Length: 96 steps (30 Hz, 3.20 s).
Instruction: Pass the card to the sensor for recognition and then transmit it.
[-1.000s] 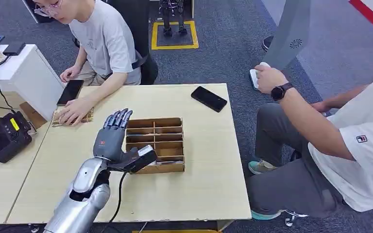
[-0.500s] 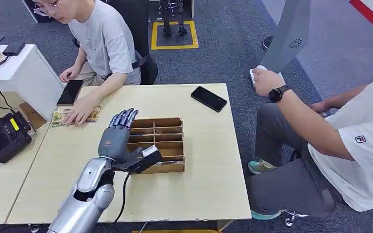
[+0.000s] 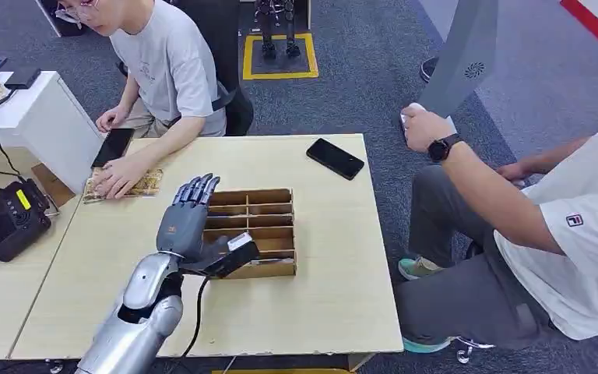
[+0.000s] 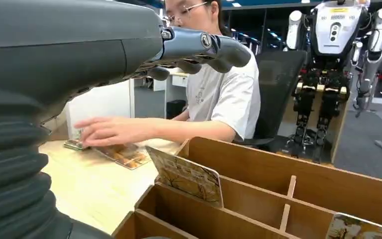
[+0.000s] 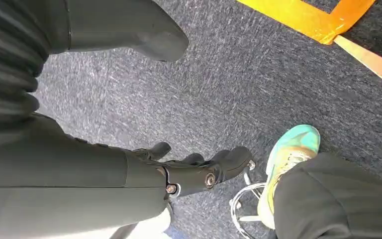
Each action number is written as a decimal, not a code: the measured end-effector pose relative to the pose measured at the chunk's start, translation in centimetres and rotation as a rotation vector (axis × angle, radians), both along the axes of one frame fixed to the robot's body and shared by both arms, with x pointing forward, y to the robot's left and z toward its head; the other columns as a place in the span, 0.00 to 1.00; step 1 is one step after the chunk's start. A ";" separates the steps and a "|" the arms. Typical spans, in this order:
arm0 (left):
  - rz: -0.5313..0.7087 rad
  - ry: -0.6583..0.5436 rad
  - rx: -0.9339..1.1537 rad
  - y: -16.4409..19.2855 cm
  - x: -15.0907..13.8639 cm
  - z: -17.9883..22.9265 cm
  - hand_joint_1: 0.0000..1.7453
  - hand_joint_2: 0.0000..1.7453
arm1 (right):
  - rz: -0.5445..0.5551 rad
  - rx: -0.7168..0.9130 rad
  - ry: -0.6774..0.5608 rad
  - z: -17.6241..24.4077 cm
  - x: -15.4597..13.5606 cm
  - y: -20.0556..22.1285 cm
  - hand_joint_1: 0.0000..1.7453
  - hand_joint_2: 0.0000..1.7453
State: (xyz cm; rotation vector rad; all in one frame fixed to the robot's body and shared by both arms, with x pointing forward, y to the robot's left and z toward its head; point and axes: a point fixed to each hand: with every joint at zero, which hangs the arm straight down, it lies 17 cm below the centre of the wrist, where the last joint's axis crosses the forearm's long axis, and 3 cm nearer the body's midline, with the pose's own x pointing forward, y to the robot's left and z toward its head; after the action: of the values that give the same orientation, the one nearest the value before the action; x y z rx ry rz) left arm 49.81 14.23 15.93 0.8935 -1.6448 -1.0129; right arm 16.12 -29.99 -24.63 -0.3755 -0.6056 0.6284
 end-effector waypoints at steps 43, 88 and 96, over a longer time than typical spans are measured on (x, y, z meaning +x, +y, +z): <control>0.024 -0.015 0.024 0.4 0.3 0.2 1.00 1.00 | 0.014 0.002 -0.007 0.1 0.6 0.3 0.00 1.00; -0.027 0.039 -0.054 -0.3 -0.1 -1.1 0.00 1.00 | -0.005 0.023 -0.049 0.8 2.8 0.4 0.00 1.00; -0.046 -0.002 -0.068 -0.6 -0.2 -0.1 0.00 1.00 | -0.014 0.026 -0.050 0.8 2.7 0.2 0.00 1.00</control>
State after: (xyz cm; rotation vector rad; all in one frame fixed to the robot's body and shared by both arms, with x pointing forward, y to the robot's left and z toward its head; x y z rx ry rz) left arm 49.60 13.66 15.87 0.8158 -1.6982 -0.9818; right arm 18.86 -29.76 -23.87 -0.3717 -0.6574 0.5991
